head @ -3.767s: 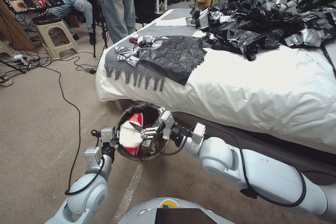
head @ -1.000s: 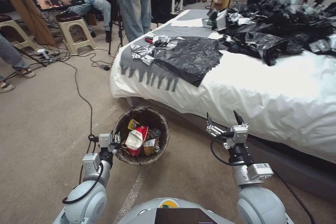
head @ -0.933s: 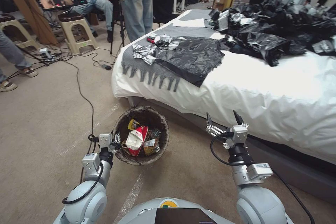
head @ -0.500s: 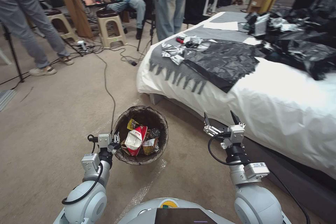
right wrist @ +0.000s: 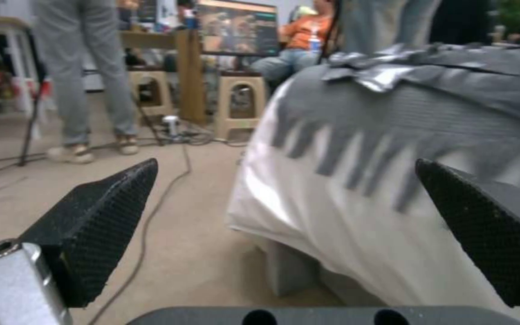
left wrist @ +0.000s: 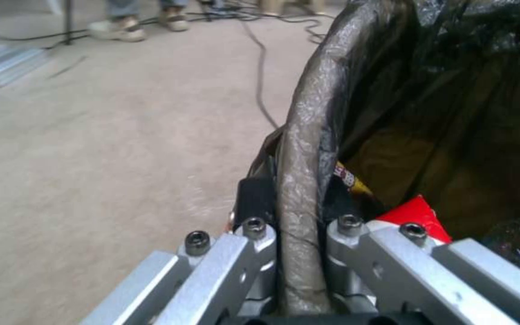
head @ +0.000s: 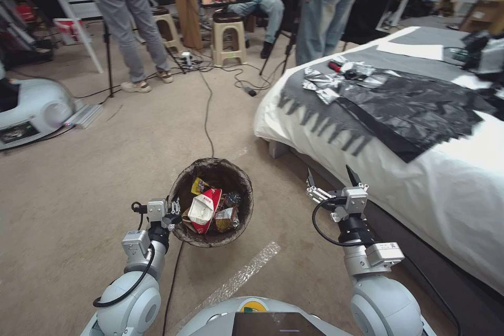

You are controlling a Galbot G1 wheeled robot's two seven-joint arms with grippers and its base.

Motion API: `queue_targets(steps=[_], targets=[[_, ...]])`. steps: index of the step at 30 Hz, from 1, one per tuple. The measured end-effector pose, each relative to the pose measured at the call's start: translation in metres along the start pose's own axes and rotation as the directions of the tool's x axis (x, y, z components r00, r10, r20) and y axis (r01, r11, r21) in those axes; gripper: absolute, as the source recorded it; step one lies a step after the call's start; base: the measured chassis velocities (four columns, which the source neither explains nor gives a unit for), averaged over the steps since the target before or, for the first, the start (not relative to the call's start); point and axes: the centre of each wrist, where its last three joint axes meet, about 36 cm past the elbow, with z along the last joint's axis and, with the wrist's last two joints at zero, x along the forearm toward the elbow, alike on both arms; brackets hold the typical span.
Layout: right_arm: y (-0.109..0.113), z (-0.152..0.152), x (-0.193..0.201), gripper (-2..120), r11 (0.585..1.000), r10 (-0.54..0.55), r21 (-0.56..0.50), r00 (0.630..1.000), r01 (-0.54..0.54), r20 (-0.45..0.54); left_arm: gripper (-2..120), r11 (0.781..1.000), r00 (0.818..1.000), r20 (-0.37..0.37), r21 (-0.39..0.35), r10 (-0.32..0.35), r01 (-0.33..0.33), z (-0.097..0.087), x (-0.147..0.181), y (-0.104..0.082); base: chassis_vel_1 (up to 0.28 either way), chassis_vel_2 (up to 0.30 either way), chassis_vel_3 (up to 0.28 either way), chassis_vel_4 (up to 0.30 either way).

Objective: Pick up the trash bin, then pick up the garbage from the floor and place it into the trash bin.

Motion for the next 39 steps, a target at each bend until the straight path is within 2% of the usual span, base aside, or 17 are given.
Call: queue_targets(steps=[34, 39], targets=[[0.0013, 0.0009, -0.0005, 100, 1.0, 0.0, -0.003, 1.0, 0.0, 0.0, 4, 1.0, 1.0, 0.005, -0.016, -0.003, 0.003, -0.0006, -0.0015, 0.0008, 0.119, 0.123, 0.125, 0.121], [0.0028, 0.0012, 0.0001, 100, 1.0, 0.006, -0.008, 1.0, -0.006, -0.001, 4, 1.0, 1.0, -0.009, -0.01, 0.016, -0.017, -0.0077, 0.0005, -0.0008, 0.029, 0.028, 0.038, 0.03]])
